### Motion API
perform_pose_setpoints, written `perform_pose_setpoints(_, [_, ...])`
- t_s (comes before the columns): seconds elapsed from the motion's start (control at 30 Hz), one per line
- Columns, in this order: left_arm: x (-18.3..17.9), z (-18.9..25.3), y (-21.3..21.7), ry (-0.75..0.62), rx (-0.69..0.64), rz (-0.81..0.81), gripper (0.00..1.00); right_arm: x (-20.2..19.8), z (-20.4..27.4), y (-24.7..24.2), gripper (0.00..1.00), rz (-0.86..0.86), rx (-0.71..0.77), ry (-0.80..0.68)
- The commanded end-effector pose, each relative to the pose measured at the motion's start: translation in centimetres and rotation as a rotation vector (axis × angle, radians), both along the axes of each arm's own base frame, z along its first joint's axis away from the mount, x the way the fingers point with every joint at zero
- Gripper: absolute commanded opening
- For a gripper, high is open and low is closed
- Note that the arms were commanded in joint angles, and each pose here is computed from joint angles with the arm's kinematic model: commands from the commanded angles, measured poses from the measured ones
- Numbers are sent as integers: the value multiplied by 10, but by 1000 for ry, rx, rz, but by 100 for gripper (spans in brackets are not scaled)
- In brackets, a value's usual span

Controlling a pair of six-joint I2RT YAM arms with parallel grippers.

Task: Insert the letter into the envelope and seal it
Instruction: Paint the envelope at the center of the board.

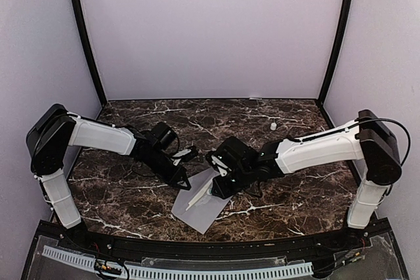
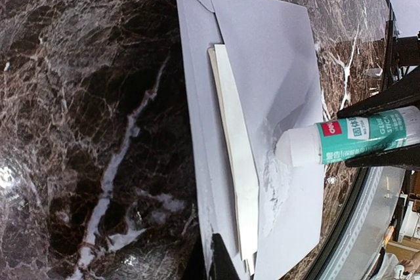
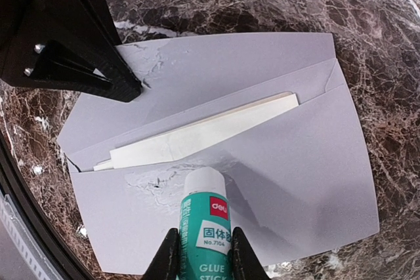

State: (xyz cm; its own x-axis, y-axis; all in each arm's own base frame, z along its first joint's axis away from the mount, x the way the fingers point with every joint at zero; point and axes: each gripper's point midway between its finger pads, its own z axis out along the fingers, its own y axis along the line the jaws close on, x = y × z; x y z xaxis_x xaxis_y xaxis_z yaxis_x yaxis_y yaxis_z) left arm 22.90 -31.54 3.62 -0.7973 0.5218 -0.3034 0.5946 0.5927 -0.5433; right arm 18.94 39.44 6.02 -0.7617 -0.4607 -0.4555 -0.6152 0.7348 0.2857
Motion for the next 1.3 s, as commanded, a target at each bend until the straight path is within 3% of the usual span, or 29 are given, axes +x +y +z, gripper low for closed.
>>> perform_pose_setpoints(0.0, [3, 4, -1, -13, 6, -10, 0, 0, -1, 4, 2, 8, -13, -14])
perform_pose_setpoints(1.27, [4, 8, -1, -8, -4, 18, 0, -37, -14, 24, 2, 100, -65, 54])
